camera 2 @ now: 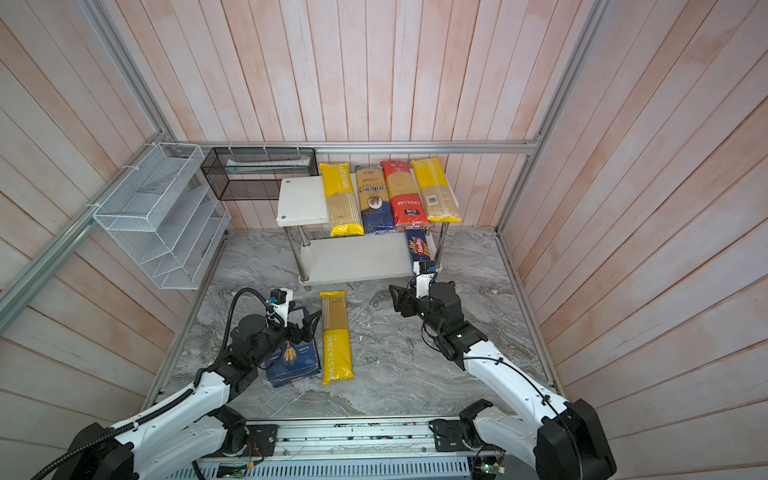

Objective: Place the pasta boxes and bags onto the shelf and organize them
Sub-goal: 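Open the right gripper to release the Barilla box and withdraw, then move the right gripper down over the yellow Pastatime spaghetti bag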

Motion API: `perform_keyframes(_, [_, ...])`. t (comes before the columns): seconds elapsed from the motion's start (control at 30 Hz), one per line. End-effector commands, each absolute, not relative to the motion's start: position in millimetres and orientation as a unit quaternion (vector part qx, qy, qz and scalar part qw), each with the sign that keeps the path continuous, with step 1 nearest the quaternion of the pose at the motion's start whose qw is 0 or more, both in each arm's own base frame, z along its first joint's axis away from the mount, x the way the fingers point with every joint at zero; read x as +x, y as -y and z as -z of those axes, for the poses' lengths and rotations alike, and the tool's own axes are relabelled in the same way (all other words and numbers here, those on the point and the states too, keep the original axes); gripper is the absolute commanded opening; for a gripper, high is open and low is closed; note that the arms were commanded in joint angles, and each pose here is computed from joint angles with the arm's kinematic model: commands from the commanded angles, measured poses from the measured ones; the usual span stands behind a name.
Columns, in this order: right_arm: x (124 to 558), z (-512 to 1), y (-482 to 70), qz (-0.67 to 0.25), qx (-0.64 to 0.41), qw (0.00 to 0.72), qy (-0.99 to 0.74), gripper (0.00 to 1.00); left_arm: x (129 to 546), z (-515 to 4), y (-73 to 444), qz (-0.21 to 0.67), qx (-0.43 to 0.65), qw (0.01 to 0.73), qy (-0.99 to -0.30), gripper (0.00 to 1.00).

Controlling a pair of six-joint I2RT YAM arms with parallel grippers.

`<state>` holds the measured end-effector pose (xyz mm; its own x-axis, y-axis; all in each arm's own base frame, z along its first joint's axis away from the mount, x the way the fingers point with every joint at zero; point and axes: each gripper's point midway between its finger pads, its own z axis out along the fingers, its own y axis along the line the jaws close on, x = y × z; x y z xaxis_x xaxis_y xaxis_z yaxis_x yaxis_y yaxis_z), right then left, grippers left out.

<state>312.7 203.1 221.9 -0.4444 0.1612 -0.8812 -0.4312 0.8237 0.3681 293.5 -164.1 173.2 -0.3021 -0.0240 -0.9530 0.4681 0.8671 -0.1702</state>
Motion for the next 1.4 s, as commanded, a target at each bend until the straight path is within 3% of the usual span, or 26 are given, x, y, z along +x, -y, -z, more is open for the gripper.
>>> perform_keyframes(0.0, [301.3,-218.1,-211.1,-0.272,-0.067,0.495,-0.823,0.72,293.7,-190.7,158.9,0.211,0.127,0.592,-0.767,1.0])
perform_keyframes(0.3, [272.6,-180.5,-244.0,-0.243,-0.107,0.435,-0.861,0.76,296.0,-191.8,144.4,0.189,0.094,0.604,-0.768,1.0])
perform_keyframes(0.73, [253.2,-153.0,-349.9,-0.272,-0.243,0.389,-0.846,0.85,303.8,-182.9,123.7,0.134,0.062,0.606,-0.782,1.0])
perform_keyframes(1.0, [252.4,-126.4,-368.5,-0.216,-0.268,0.366,-0.865,0.86,305.3,-178.4,125.9,0.138,0.062,0.601,-0.785,1.0])
perform_keyframes(1.37, [246.5,-92.0,-386.2,-0.21,-0.285,0.341,-0.871,0.87,313.5,-168.0,96.3,0.139,0.013,0.58,-0.803,1.0])
